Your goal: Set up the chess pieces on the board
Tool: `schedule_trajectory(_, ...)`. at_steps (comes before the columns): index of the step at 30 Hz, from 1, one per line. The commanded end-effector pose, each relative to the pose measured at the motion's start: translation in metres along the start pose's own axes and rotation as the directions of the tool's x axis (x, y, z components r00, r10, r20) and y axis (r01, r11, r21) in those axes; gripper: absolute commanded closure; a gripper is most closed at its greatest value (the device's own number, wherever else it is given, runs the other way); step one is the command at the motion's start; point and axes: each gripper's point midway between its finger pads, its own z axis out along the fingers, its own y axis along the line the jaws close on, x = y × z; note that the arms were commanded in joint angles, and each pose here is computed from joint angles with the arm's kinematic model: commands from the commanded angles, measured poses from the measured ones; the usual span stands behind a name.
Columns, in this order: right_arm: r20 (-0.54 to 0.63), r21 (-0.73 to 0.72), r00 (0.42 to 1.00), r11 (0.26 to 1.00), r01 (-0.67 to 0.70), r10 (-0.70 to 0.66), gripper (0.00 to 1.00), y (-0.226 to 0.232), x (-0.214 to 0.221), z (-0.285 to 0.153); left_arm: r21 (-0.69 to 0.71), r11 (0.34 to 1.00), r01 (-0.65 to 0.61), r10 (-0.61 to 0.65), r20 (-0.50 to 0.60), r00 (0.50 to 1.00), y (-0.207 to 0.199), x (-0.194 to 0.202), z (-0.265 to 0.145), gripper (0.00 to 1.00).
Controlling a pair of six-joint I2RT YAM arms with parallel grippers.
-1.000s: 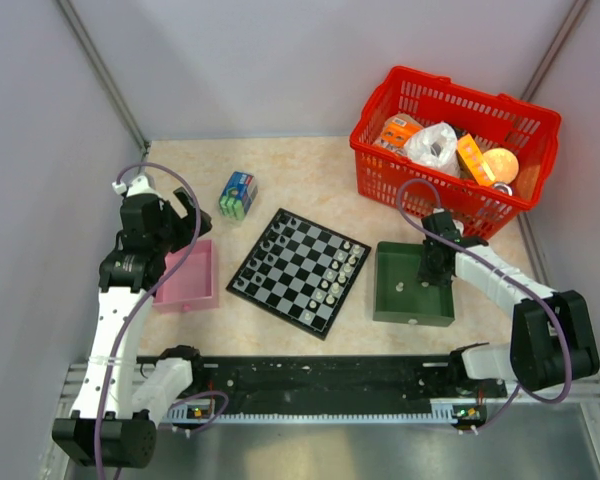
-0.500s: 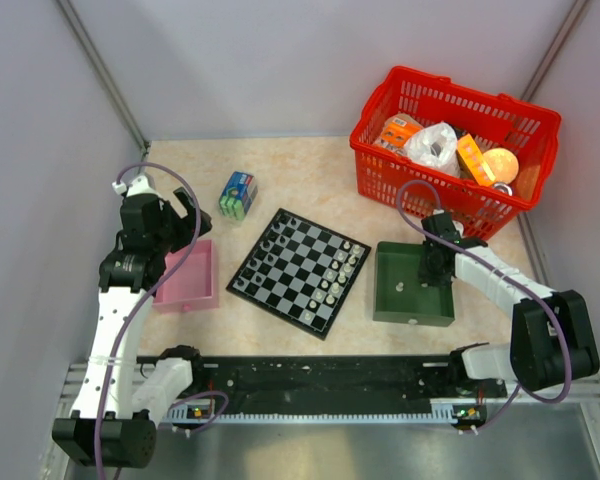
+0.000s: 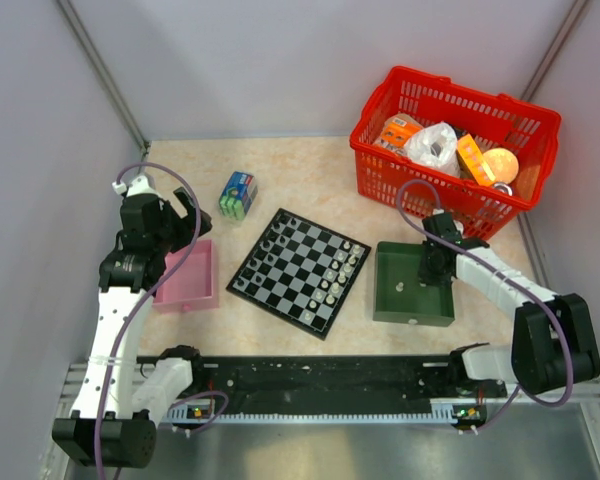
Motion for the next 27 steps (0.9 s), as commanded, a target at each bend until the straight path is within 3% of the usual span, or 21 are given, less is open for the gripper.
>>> schedule_trajectory(1,0.075,-0.079,0.997,0.997,-0.002,0.008,1.0,0.012,-0.023,-0.024,0.033,0.999,0.017,-0.018,0.033,0.999,-0.007,-0.009,0.001,0.01)
schedule_trajectory(12,0.158,-0.205,0.987,0.978,0.047,-0.014,1.0,0.034,-0.047,-0.081,0.042,0.999,0.021,-0.023,0.032,0.999,-0.009,-0.009,0.001,0.01)
schedule_trajectory(17,0.179,-0.267,0.981,0.955,0.127,-0.08,1.0,0.066,-0.042,-0.106,0.042,0.999,0.021,-0.022,0.029,0.999,-0.009,-0.008,0.002,0.01)
schedule_trajectory(27,0.158,-0.397,0.927,0.838,0.375,-0.341,1.0,0.174,0.033,-0.137,0.031,0.999,0.019,-0.02,0.043,0.999,-0.005,-0.008,-0.003,0.01)
